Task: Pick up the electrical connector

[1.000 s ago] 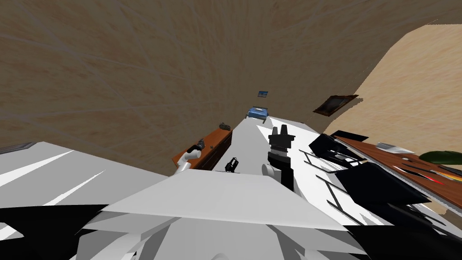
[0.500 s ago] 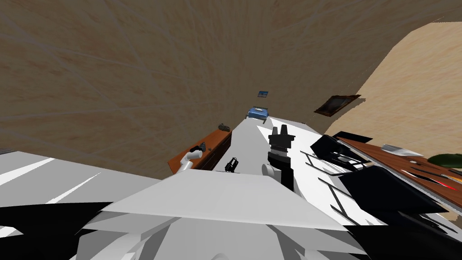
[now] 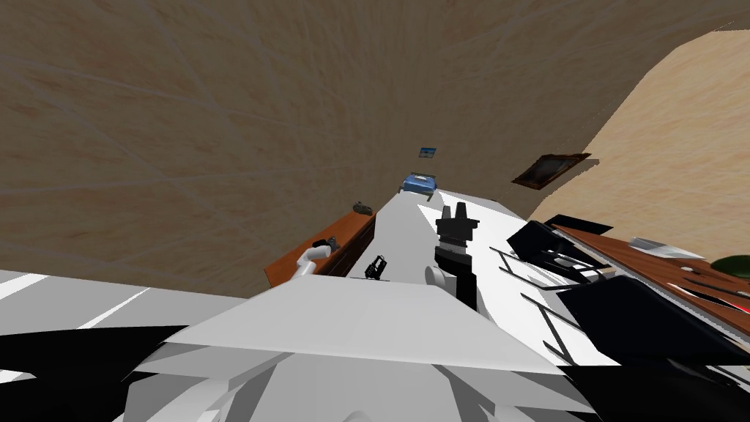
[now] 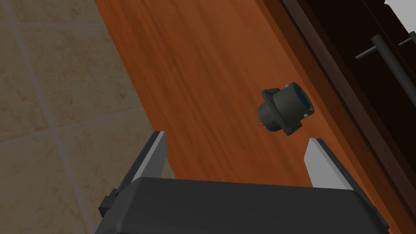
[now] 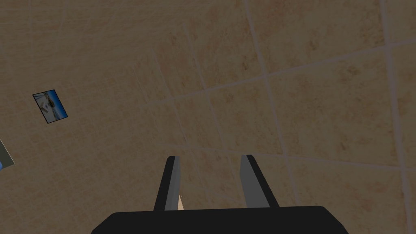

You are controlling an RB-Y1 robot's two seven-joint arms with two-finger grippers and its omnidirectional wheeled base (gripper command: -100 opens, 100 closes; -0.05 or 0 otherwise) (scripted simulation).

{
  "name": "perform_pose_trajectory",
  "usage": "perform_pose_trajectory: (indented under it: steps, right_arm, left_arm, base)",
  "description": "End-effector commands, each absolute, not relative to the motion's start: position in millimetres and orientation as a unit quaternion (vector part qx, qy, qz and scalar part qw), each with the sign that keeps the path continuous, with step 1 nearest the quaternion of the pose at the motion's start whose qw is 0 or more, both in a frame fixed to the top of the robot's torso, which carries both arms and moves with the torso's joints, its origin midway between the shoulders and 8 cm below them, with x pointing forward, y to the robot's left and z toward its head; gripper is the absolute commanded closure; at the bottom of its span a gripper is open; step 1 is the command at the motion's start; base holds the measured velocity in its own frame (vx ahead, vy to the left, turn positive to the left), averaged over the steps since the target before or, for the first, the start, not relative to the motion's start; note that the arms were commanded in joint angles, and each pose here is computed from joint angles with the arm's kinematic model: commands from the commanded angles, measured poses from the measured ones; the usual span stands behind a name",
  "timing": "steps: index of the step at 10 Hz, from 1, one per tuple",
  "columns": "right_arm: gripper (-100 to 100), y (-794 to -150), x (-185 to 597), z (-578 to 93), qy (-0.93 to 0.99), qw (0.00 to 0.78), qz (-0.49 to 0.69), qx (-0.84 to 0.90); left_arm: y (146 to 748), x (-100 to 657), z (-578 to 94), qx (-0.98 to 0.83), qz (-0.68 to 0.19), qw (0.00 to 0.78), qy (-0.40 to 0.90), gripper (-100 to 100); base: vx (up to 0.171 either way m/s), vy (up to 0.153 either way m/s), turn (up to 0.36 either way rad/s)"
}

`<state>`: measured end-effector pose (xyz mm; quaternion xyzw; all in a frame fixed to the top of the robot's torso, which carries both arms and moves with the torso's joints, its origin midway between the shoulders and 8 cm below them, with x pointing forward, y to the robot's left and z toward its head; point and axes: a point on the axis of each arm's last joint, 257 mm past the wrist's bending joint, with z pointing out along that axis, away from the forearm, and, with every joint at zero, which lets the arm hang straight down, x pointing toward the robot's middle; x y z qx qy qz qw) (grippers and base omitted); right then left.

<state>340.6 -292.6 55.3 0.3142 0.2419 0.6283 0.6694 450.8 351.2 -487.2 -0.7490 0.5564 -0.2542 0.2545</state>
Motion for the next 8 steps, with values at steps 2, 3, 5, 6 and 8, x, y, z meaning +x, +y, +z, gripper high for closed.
perform_pose_trajectory:
  steps: [2, 3, 5, 6, 8]
  right_arm:
    - [0, -293, 341, 55, 0.242, 0.669, 0.628, 0.314]
    - [0, -293, 341, 55, 0.242, 0.669, 0.628, 0.314]
    - [0, -293, 341, 55, 0.242, 0.669, 0.628, 0.314]
    - [0, -293, 341, 55, 0.242, 0.669, 0.628, 0.314]
    - [0, -293, 341, 55, 0.242, 0.669, 0.628, 0.314]
  left_arm:
    - [345, 442, -503, -0.755, -0.236, 0.234, 0.565, -100]
    - [340, 433, -515, -0.76, -0.222, 0.218, 0.571, -100]
    - [333, 416, -534, -0.766, -0.197, 0.191, 0.582, -100]
    - [333, 417, -534, -0.765, -0.197, 0.191, 0.582, -100]
    - [331, 408, -542, -0.768, -0.185, 0.18, 0.586, -100]
  base:
    - [0.073, -0.016, 0.003]
    - [0.092, -0.011, -0.003]
    - [0.105, -0.01, 0.008]
    - [0.085, 0.012, 0.001]
    - [0.017, 0.01, -0.009]
